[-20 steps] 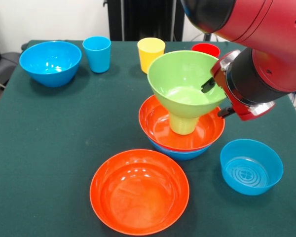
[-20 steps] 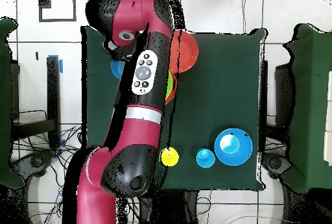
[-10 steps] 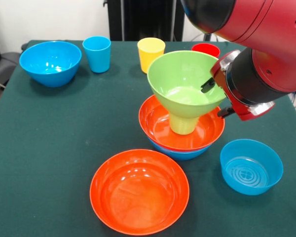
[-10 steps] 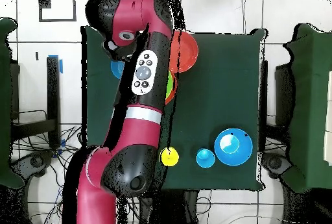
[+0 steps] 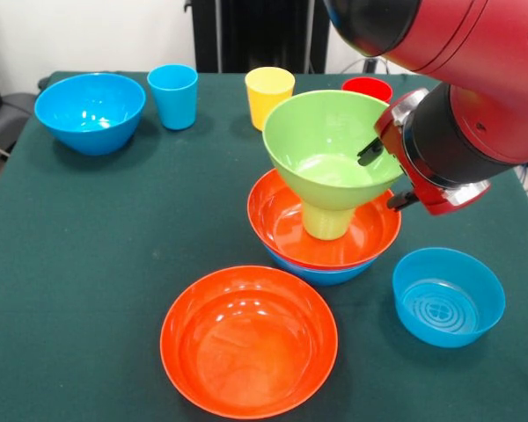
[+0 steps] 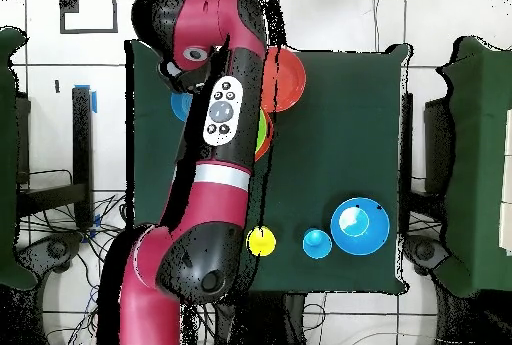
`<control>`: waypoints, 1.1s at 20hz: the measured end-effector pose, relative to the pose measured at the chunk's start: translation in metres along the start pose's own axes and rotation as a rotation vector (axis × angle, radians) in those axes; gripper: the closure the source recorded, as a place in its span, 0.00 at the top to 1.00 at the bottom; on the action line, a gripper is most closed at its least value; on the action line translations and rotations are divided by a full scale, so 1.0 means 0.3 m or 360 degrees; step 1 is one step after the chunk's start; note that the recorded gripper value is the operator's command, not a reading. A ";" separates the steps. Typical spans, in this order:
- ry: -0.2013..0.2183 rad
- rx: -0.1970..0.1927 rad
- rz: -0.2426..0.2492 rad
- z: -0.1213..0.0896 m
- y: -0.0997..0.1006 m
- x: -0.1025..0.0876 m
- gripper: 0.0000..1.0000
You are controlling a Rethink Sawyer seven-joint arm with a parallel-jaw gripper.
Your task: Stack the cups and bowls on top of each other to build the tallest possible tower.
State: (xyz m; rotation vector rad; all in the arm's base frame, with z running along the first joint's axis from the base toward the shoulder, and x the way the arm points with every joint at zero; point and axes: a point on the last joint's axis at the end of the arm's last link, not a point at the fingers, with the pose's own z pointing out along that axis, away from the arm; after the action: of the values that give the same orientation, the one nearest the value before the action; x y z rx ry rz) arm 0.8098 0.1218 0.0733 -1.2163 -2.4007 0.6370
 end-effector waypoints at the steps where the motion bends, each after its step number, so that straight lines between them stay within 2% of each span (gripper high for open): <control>1: 0.0001 -0.0003 -0.0001 -0.003 0.000 -0.001 1.00; 7: 0.0001 -0.0045 -0.0003 -0.035 0.003 -0.023 1.00; 14: 0.0016 -0.0122 0.0005 -0.110 0.002 -0.063 1.00; 22: 0.0033 -0.0153 0.0024 -0.161 0.011 -0.077 1.00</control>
State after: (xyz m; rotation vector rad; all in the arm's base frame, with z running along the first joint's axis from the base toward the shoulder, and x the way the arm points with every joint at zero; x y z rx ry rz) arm 0.8495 0.1155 0.1087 -1.2744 -2.4321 0.5164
